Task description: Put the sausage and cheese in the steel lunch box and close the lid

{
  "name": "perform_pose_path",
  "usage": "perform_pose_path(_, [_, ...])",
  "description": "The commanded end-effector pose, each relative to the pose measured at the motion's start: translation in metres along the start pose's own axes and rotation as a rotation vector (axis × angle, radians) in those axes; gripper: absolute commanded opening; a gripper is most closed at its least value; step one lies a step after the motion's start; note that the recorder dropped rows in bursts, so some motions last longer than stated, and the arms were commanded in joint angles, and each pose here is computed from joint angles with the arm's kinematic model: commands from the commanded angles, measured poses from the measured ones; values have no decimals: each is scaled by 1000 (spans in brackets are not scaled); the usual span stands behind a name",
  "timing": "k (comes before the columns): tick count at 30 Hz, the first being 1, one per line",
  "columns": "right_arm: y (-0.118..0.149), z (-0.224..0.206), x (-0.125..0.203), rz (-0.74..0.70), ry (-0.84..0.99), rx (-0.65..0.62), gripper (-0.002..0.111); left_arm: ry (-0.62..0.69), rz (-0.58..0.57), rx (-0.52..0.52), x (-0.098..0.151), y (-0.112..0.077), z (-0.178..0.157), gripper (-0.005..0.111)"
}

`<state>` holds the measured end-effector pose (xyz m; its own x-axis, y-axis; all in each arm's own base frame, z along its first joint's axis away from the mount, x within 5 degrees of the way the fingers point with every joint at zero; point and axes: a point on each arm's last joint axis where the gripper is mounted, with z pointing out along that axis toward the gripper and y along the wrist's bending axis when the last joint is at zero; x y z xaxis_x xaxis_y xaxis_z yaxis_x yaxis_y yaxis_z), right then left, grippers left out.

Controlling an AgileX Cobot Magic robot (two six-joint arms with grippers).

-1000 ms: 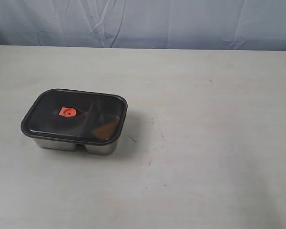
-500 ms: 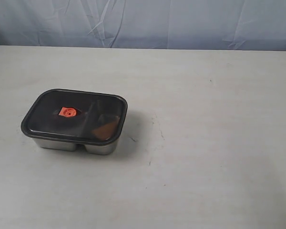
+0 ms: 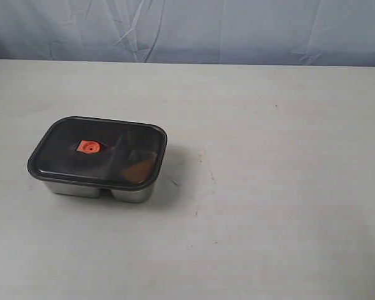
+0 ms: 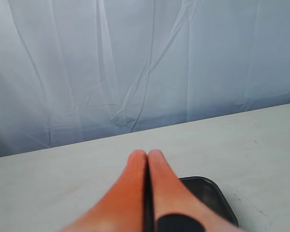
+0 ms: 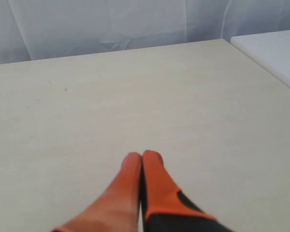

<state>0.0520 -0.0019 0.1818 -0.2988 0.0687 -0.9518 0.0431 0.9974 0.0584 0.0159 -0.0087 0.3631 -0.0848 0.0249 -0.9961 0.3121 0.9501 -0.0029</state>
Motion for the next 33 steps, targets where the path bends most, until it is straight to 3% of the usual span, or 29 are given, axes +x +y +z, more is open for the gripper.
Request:
perform_pose_path(1, [0,1,1,-11,-24,0,-1,-7,1,-4,1,0,-1,0])
perform_pose_path(5, [1,1,1,-85,-28,-11,-1,-7,1,-4,1,0,-1,0])
perform_pose_path(33, [1,1,1,-87,-30,-11,-1,-11,1,-4,0,0,-1,0])
